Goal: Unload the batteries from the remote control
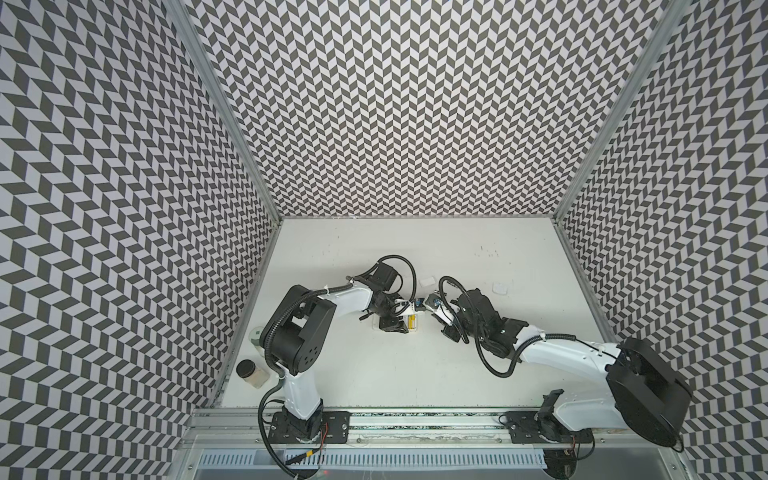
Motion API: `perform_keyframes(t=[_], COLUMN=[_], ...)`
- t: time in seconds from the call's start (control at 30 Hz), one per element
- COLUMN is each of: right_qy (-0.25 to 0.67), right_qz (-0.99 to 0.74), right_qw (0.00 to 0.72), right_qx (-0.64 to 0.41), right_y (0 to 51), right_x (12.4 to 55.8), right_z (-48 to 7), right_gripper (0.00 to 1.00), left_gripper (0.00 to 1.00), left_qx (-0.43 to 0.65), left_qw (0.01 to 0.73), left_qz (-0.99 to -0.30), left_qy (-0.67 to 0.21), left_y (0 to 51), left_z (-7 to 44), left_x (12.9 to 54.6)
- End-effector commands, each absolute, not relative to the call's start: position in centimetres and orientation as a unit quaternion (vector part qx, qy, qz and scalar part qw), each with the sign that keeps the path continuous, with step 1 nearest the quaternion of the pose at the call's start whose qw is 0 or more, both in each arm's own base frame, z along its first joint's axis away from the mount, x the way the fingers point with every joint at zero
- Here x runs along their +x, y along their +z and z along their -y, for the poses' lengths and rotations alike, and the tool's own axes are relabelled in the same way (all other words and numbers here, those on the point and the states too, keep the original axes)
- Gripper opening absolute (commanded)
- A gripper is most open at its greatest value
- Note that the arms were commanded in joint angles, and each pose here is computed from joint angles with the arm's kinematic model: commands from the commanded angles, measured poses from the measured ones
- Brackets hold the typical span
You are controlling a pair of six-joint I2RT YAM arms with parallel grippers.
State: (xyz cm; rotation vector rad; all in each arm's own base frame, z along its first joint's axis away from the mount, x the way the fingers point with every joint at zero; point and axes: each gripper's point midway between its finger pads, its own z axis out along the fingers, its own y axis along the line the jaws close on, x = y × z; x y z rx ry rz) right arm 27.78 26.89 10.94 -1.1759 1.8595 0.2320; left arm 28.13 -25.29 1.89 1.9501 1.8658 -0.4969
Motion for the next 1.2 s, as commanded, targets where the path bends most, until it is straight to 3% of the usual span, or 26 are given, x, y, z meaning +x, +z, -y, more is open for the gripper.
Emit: perform_keyframes(t=[0.0, 0.23, 0.6, 0.9, 1.17], right_qy=[0.071, 0.059, 0.134, 0.152, 0.146], right_qz=[-0.748, -0.758, -0.766, -0.772, -0.774], right_qw=[0.485, 0.489, 0.494, 0.482, 0.483], right_qx=[-0.447, -0.427, -0.389, -0.385, -0.382], right_y=[12.7, 13.1, 14.9, 14.6, 14.8], right_x=[29.2, 29.5, 29.8, 29.8, 29.9], right_z=[-26.5, -25.4, -24.9, -25.1, -24.9], right_gripper=[0.0, 0.0, 0.0, 0.0, 0.0], left_gripper=[0.51, 0.55, 0.79, 0.8, 0.71], left_qx=[0.699, 0.697, 0.694, 0.676, 0.663], left_qw=[0.111, 0.118, 0.147, 0.171, 0.172], left_qz=[-0.682, -0.682, -0.674, -0.676, -0.686], left_qy=[-0.182, -0.188, -0.206, -0.24, -0.246], left_y=[-1.3, -0.9, 1.0, 1.9, 2.2], left_z=[22.9, 23.3, 25.1, 27.5, 28.2], left_x=[24.7, 25.0, 26.3, 27.3, 28.1])
